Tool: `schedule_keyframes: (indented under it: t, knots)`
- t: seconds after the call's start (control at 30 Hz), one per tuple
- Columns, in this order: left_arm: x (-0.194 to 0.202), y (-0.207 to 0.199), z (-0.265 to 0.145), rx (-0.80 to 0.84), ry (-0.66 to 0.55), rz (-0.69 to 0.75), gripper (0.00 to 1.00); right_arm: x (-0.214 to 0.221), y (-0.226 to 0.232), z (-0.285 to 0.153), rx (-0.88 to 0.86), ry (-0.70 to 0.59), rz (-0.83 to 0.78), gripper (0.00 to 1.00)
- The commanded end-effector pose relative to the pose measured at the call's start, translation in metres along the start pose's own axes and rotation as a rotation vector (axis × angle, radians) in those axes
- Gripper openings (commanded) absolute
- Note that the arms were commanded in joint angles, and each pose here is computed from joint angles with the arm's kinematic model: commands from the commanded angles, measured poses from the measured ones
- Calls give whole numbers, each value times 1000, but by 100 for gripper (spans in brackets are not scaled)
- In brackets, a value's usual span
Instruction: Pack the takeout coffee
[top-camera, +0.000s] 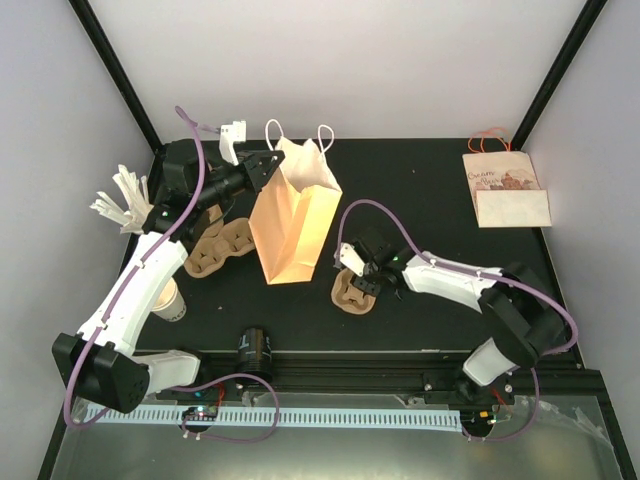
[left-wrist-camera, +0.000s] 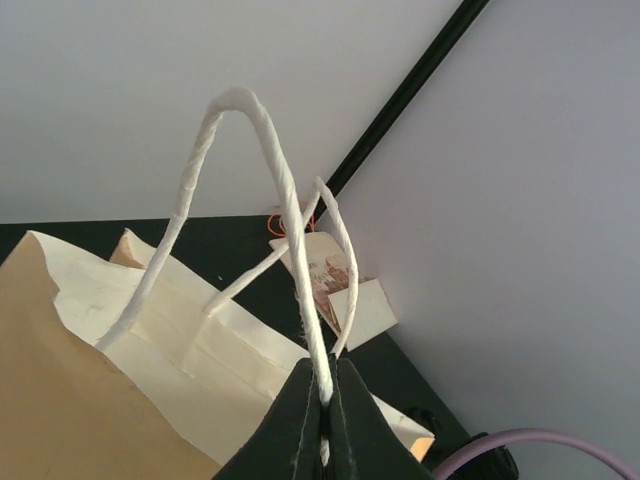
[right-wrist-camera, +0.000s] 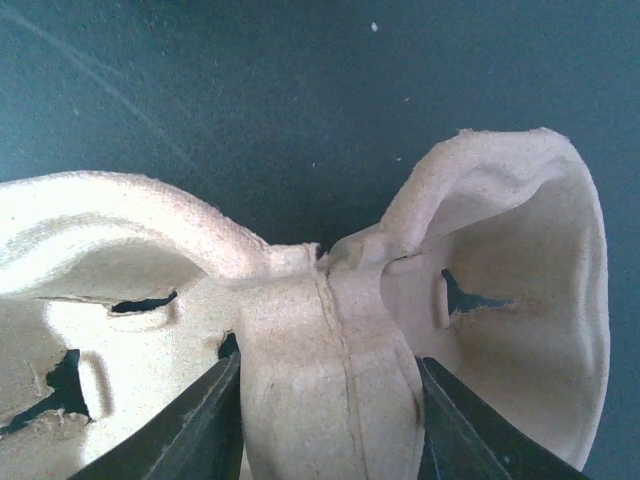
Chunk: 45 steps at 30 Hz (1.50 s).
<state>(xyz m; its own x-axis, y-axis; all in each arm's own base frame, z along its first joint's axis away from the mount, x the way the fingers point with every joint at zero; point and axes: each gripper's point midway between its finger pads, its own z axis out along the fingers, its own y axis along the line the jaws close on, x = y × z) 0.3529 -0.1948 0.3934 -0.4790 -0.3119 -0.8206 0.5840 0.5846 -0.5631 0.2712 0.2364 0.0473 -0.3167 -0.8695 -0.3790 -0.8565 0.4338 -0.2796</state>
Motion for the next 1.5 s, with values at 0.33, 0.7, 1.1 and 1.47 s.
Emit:
schedule_keyframes:
  t: [0.33, 0.7, 1.1, 1.47]
  knots:
    - [2, -18, -10, 71, 30, 47, 2, -44, -18, -117, 61, -406, 175, 45]
    - [42, -31, -9, 220, 216, 28, 1, -62, -23, -275, 77, -838, 190, 42]
    - [81, -52, -6, 346, 370, 71, 2, -100, -26, -380, -121, -1001, 319, 43]
    - [93, -56, -4, 346, 400, 124, 2, -178, -30, -400, -432, -1091, 385, 38]
